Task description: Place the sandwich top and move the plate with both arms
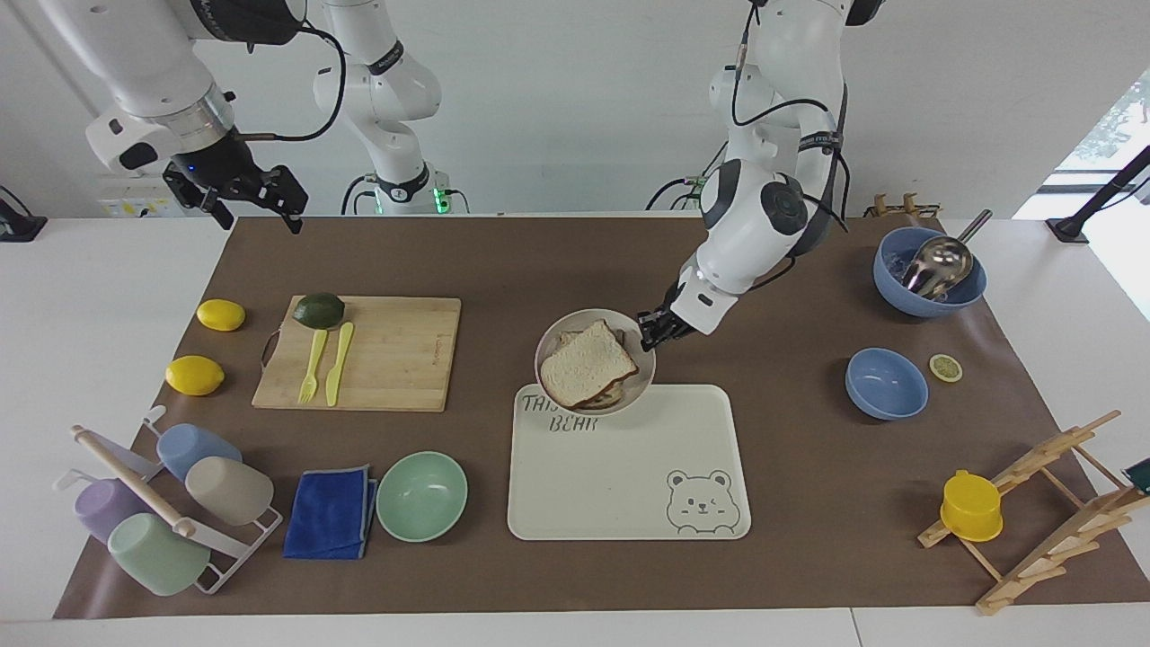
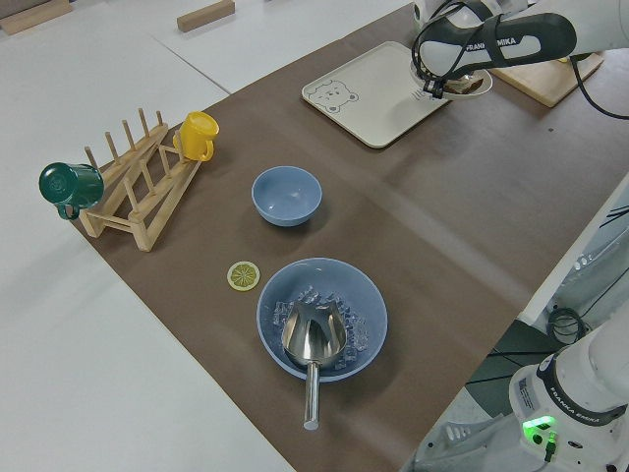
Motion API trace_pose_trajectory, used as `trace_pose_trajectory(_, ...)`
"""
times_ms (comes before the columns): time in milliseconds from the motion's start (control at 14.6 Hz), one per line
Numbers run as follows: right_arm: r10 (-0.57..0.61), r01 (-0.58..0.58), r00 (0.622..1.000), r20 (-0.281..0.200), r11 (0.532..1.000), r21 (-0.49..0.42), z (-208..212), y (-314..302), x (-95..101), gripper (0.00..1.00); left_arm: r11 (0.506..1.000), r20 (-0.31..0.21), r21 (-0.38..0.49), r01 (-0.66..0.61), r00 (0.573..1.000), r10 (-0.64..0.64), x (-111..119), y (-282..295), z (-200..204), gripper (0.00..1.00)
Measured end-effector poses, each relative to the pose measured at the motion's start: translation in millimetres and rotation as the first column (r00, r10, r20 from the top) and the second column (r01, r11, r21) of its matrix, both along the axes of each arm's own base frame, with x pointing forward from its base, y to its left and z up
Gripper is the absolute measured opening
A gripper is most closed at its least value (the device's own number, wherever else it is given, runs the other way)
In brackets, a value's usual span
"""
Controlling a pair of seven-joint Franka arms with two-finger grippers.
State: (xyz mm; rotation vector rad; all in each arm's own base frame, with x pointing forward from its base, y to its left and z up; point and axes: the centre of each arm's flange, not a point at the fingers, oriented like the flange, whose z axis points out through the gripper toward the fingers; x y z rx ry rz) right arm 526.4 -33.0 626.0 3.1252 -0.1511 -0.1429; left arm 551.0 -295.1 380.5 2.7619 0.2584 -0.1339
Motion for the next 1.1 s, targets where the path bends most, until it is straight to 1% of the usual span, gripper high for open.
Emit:
trace_pose_trajectory(205, 0.000, 0.000, 1.000, 0.000, 1.000, 0.000, 0.0, 0.0, 0.0, 1.00, 0.999, -0.009, -0.010, -0.031, 0.999, 0.031, 39.1, 7.9, -19.2, 0.05)
trace_pose_trajectory(411, 0.000, 0.000, 1.000, 0.000, 1.000, 0.000, 0.0, 0.0, 0.0, 1.00, 0.999, -0.012, 0.002, -0.052, 0.999, 0.052, 63.4, 24.2, -41.5, 0.05)
trace_pose_trajectory(753, 0.000, 0.000, 1.000, 0.000, 1.000, 0.000, 0.0, 0.0, 0.0, 1.00, 0.996, 0.020, 0.005, -0.090, 0.996, 0.090, 80.8, 44.1, -66.9, 0.05)
trace_pose_trajectory(1095, 0.000, 0.000, 1.000, 0.000, 1.000, 0.000, 0.0, 0.0, 0.0, 1.00, 0.995, 0.036, 0.002, -0.098, 0.995, 0.097, 84.0, 47.7, -66.8, 0.05)
